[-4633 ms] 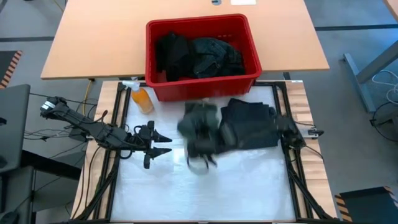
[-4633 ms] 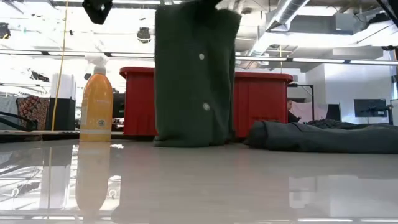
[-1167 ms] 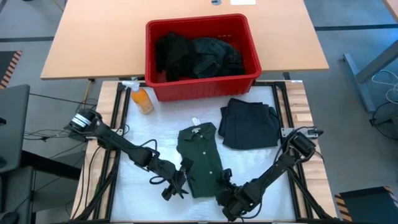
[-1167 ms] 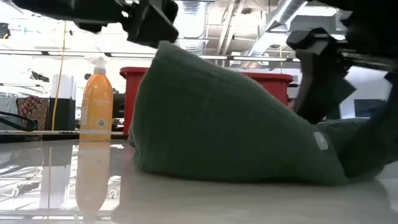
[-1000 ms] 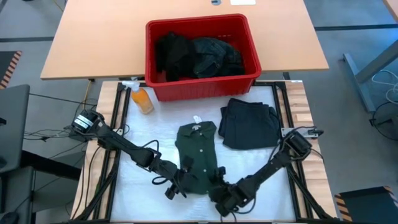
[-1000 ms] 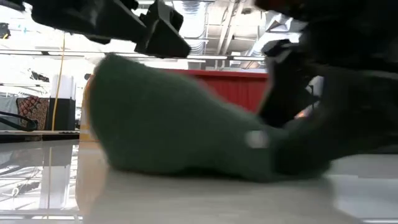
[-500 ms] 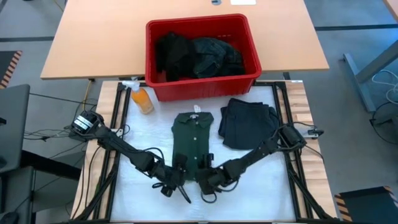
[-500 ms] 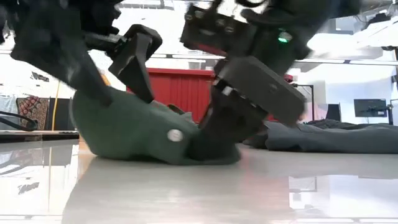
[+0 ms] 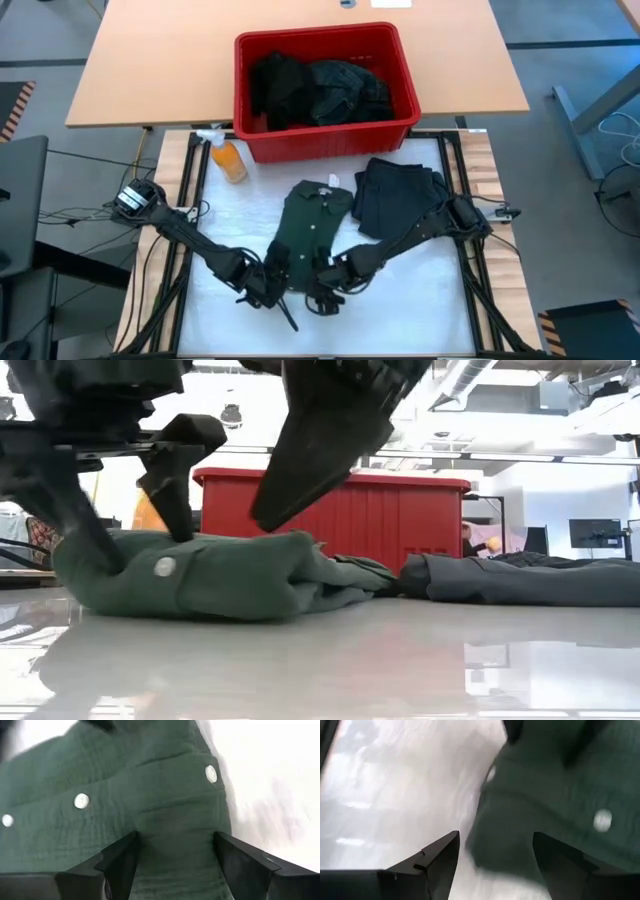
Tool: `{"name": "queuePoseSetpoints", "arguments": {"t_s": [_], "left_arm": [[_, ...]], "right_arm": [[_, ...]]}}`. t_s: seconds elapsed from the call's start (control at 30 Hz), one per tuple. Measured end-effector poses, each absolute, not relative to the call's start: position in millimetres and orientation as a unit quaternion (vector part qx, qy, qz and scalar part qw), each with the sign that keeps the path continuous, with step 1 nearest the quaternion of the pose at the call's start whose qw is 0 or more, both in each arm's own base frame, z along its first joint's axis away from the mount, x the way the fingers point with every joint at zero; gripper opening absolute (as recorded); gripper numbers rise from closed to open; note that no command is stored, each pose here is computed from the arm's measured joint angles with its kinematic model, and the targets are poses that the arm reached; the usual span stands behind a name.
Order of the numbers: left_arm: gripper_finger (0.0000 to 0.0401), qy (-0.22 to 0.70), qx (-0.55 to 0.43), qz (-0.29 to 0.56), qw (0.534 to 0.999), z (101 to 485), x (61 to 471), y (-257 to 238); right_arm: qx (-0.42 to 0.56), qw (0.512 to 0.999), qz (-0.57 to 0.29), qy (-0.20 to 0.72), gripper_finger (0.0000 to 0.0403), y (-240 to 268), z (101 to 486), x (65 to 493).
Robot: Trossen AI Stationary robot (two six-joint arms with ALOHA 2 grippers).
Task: Fold Laundry from Bin
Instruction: Stack the green polo shirt on top of the black short
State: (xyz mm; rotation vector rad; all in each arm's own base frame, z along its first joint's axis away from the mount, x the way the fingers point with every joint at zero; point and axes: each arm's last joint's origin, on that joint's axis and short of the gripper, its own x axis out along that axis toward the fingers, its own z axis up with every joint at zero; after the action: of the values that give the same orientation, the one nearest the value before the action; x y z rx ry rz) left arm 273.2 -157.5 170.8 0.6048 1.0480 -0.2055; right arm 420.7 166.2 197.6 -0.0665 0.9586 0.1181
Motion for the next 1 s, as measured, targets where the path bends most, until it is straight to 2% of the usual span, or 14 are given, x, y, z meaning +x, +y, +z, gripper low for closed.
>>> {"name": "queuePoseSetpoints", "arguments": {"t_s": [0.13,0.23,0.4,0.53,0.63,0.73,0.83,0.9,1.0], "left_arm": [[0.0248,0.511,0.268,-0.091,0.811,162.4,265.1,-156.9],[0.0248,0.539,0.22,-0.09,0.808,156.1,258.9,-155.6],[0.0248,0.544,0.143,-0.067,0.824,161.4,251.6,-160.9],[0.0248,0.507,0.112,-0.03,0.854,183.9,239.2,-165.0],[0.0248,0.462,0.074,0.021,0.883,207.3,225.7,-164.2],[0.0248,0.409,-0.013,0.082,0.909,228.5,211.8,-162.5],[0.0248,0.342,-0.152,0.153,0.915,242.6,200.5,-163.4],[0.0248,0.296,-0.265,0.198,0.896,246.3,195.9,-165.8],[0.0248,0.257,-0.407,0.243,0.842,244.2,194.0,-170.1]], "right_arm": [[0.012,0.858,0.05,0.511,0.0282,147.6,210.0,412.1],[0.041,0.864,0.029,0.501,0.0282,130.2,226.3,404.9],[0.138,0.883,-0.024,0.447,0.0282,95.8,236.0,372.0],[0.264,0.892,-0.073,0.359,0.0282,63.6,227.4,338.6],[0.324,0.897,-0.096,0.286,0.0282,36.9,224.8,323.8],[0.342,0.901,-0.112,0.243,0.0282,11.5,231.6,319.5],[0.348,0.901,-0.117,0.231,0.0282,-14.6,238.0,322.4],[0.357,0.896,-0.117,0.238,0.0282,-31.3,234.7,326.9],[0.353,0.892,-0.117,0.258,0.0286,-51.8,222.7,334.9]]}}
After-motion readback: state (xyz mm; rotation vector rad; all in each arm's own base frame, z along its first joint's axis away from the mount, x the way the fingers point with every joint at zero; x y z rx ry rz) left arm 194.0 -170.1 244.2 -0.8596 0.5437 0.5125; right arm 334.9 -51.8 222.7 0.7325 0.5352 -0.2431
